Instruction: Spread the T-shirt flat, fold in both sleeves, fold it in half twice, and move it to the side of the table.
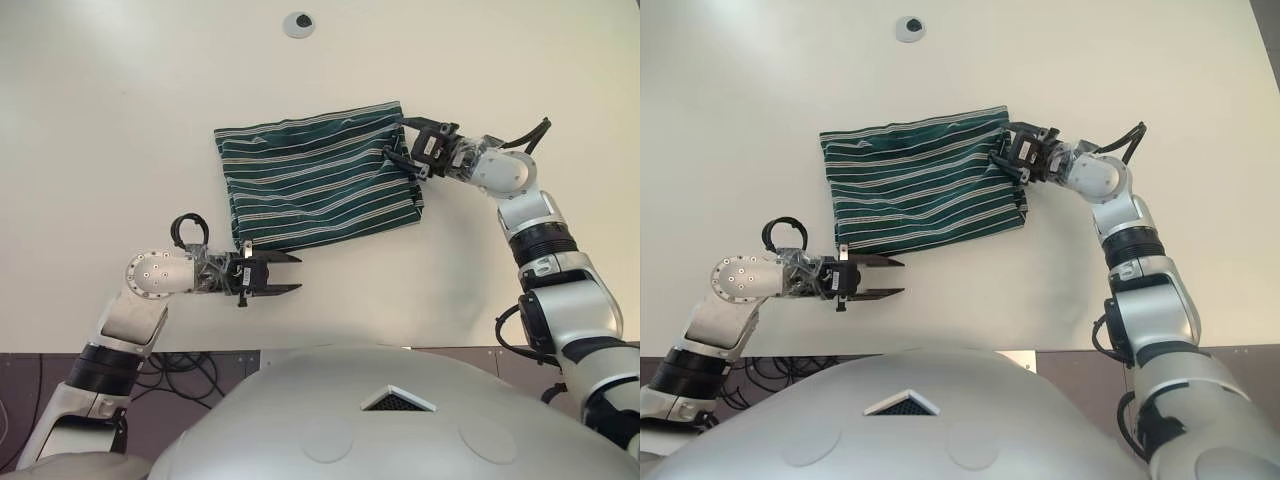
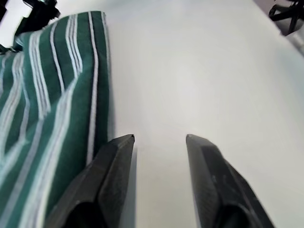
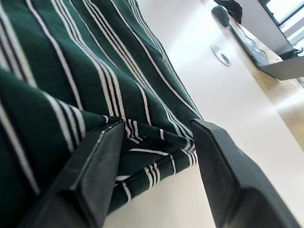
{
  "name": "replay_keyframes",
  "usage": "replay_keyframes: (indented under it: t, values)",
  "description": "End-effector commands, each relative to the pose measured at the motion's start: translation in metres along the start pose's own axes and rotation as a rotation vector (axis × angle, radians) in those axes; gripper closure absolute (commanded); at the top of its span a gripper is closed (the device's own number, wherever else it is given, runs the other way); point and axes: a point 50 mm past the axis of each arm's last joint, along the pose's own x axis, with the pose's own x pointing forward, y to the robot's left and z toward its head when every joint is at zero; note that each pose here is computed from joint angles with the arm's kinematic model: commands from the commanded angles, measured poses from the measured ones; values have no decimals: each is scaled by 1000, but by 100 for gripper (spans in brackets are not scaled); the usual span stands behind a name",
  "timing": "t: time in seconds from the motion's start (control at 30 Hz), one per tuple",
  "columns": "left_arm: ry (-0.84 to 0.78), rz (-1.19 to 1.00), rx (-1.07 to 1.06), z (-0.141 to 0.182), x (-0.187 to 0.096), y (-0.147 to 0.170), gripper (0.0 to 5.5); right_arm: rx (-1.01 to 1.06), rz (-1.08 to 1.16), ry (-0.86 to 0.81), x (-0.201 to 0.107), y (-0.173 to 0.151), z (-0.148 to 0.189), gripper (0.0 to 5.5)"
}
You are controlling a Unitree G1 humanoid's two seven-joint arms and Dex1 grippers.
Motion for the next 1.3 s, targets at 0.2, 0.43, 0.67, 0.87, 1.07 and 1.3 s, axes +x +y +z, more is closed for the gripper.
replay_keyframes:
  t: [0.2, 0.43, 0.67, 0.87, 1.07, 1.3]
  values:
    - [579, 105, 431, -67, -23, 50, 354, -11, 335, 2, -62, 41, 29, 296]
    - [498, 137, 718, -59, -12, 94, 354, 221, 573, -247, -69, 81, 76, 296]
    - [470, 438, 713, -62, -39, 122, 354, 452, 161, -395, -75, 9, 62, 296]
    - [367, 445, 610, -67, -34, 100, 354, 176, -55, -174, -28, -2, 40, 296]
    - [333, 445, 496, -74, -42, 74, 354, 112, -34, 48, -6, 14, 2, 296]
    - [324, 544, 429, -72, -56, 66, 354, 117, 268, 81, -22, 56, -8, 296]
